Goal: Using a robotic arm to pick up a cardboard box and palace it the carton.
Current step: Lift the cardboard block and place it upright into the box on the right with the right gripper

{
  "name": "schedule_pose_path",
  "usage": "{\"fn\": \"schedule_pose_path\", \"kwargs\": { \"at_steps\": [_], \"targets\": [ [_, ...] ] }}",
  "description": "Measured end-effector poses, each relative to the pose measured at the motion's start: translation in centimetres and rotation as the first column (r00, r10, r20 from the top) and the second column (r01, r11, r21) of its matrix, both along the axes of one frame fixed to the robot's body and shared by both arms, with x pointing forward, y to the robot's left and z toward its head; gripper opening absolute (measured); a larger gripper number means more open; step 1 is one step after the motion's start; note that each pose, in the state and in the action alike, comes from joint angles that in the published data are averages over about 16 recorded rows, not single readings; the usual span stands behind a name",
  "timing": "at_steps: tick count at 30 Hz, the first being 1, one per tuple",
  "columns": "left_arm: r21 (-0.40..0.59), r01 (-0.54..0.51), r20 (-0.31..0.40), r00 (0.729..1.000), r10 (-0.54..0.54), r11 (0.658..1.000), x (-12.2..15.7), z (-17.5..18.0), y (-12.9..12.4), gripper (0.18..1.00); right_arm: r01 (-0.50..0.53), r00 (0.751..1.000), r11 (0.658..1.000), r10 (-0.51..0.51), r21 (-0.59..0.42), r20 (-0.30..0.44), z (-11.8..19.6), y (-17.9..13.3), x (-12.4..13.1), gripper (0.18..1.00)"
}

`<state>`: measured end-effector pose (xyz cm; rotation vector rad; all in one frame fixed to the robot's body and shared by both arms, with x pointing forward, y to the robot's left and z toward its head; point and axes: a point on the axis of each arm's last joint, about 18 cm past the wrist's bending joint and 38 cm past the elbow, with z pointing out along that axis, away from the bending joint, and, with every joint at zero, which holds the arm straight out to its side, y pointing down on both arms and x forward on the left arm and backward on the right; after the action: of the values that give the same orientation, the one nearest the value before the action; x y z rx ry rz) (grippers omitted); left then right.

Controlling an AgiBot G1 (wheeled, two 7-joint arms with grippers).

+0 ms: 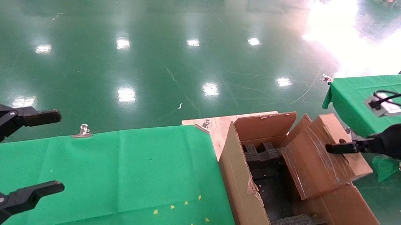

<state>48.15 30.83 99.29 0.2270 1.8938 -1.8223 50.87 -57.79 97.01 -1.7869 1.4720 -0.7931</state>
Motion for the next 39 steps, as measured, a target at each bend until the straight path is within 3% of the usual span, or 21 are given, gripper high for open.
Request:
{"fn": "schedule_pose_path", "kwargs": {
  "at_steps": [19, 39],
  "targets": [
    [0.000, 0.000, 0.000, 1.000, 0.000, 1.000, 0.0, 0.0, 0.0, 1.001, 0.085, 0.994, 0.996, -0.087, -0.020, -0.072, -3.7, -0.6, 1.3, 0.309],
    [0.000, 0.000, 0.000, 1.000, 0.000, 1.000, 0.0, 0.0, 0.0, 1.001, 0.093, 0.990, 0.995, -0.095, -0.025, -0.103, -8.4, 0.8, 5.3, 0.306]
  ]
}}
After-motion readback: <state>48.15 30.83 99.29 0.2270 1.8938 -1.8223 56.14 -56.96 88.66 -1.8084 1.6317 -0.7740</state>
